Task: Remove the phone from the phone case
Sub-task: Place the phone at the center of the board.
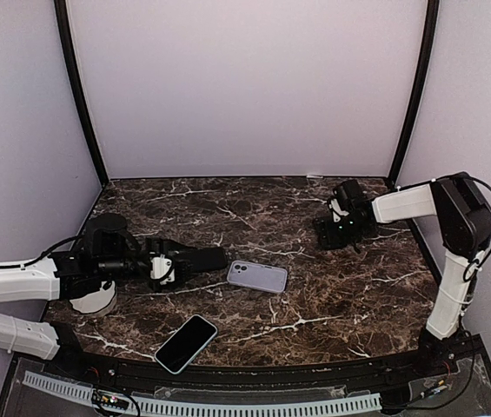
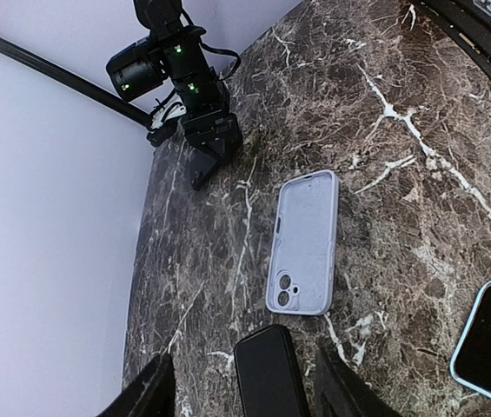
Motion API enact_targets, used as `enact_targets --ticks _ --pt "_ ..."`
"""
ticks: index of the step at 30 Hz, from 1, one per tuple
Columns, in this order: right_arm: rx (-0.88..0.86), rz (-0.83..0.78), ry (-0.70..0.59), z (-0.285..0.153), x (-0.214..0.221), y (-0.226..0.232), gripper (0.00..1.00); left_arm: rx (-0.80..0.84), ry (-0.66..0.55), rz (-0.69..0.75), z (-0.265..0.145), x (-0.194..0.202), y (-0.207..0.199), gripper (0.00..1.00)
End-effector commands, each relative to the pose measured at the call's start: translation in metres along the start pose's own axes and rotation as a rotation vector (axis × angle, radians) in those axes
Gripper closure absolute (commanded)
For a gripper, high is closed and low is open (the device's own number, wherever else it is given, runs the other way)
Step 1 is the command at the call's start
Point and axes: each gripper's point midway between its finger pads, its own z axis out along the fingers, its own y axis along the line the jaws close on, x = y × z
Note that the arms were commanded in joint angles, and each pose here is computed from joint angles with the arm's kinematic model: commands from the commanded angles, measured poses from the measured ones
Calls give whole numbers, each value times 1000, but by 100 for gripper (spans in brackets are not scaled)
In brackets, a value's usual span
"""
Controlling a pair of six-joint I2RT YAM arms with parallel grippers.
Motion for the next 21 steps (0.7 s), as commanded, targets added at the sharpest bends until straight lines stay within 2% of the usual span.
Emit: enact_targets --ticks 1,4,10,15,21 --pt "35 93 -78 5 -29 -19 70 -48 -6 -5 -2 -3 12 44" --pt "44 135 -74 11 -30 -30 66 -48 -5 -6 -2 -3 12 44" --pt "15 146 -38 19 -23 -28 38 -43 -4 -7 -2 -3 11 43" --pt "13 123 -40 12 -27 -27 25 -44 -2 -13 -2 -3 12 43" --pt "24 94 -54 -3 -35 -28 15 -63 4 -29 -2 -3 17 42"
